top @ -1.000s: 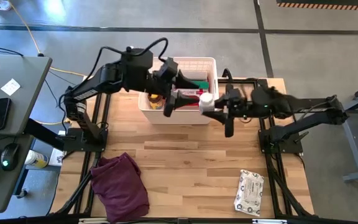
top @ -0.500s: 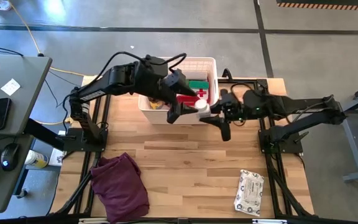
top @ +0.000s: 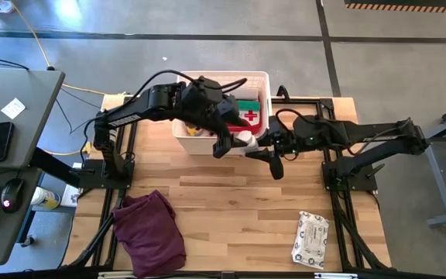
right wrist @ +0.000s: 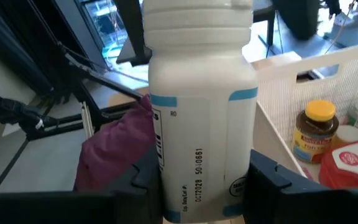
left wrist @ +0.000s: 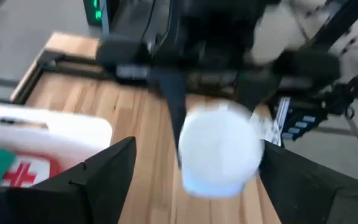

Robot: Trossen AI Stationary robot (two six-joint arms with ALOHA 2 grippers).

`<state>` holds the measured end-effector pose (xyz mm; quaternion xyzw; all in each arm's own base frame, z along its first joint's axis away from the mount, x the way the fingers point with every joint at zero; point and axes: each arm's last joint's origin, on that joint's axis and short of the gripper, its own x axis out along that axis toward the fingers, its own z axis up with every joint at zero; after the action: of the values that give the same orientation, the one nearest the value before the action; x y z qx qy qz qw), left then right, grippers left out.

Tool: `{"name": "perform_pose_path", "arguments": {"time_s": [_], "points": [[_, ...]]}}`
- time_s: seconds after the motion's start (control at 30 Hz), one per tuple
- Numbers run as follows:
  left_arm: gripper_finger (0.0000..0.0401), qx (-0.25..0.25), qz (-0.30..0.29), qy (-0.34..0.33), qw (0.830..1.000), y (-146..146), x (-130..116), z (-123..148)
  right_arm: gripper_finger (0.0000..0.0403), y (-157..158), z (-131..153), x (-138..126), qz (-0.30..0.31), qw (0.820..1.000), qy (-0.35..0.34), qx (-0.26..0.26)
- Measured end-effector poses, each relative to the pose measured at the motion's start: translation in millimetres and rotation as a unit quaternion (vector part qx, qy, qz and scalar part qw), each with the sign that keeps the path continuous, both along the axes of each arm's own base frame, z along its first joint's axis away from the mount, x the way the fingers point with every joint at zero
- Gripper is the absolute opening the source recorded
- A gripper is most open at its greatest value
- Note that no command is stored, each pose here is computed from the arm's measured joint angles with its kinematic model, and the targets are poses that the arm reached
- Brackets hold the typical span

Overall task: Pick & place medical supplies in basket/bin
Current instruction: Put the white medicine bottle into the white bin

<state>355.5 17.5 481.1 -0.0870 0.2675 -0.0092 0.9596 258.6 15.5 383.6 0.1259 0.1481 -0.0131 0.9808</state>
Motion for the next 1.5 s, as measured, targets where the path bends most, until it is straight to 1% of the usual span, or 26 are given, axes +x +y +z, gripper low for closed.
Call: {"name": "perform_pose_path", "arguments": {"time_s": [0.13, 0.23, 0.33, 0.5, 0.73, 1.03, 1.1, 1.17, 1.23, 1.5], "points": [[0.0329, -0.005, -0.010, -0.021, 1.000, -0.5, 1.9, 3.5, 0.0139, 0.1, -2.6, -0.7, 0.002, 1.000, 0.014, 0.000], [0.0307, -0.016, -0.027, -0.010, 0.999, -1.8, 0.8, 1.7, 0.0136, -0.7, -2.3, -0.7, 0.000, 1.000, 0.013, 0.002], [0.0291, -0.021, -0.031, -0.003, 0.999, -2.5, 6.0, -2.8, 0.0137, -1.8, -4.0, -1.2, 0.007, 1.000, 0.022, 0.012], [0.0281, -0.034, -0.029, 0.003, 0.999, -2.0, 6.5, -4.4, 0.0138, -2.3, -5.4, -1.7, 0.010, 0.999, 0.030, 0.017], [0.0275, -0.034, -0.030, 0.002, 0.999, -2.2, 6.5, -4.1, 0.0139, -1.8, -5.5, -1.7, 0.014, 0.999, 0.031, 0.026], [0.0232, -0.037, -0.034, 0.004, 0.999, -2.8, 7.2, -5.0, 0.0138, -1.7, -5.7, -1.8, 0.015, 0.999, 0.032, 0.027], [0.0227, -0.043, -0.043, 0.008, 0.998, -3.0, 10.0, -7.7, 0.0138, -1.6, -6.8, -2.2, 0.015, 0.999, 0.038, 0.029], [0.0227, -0.049, -0.048, 0.016, 0.997, -3.3, 10.1, -9.5, 0.0138, -1.4, -8.1, -2.0, 0.016, 0.999, 0.042, 0.031], [0.0235, -0.054, -0.049, 0.020, 0.997, -5.5, 13.1, -12.0, 0.0137, -1.2, -8.1, -1.7, 0.019, 0.998, 0.041, 0.032], [0.0298, -0.063, -0.054, 0.027, 0.996, -8.0, 18.5, -17.1, 0.0137, -1.7, -6.9, -1.8, 0.016, 0.999, 0.037, 0.028]]}}
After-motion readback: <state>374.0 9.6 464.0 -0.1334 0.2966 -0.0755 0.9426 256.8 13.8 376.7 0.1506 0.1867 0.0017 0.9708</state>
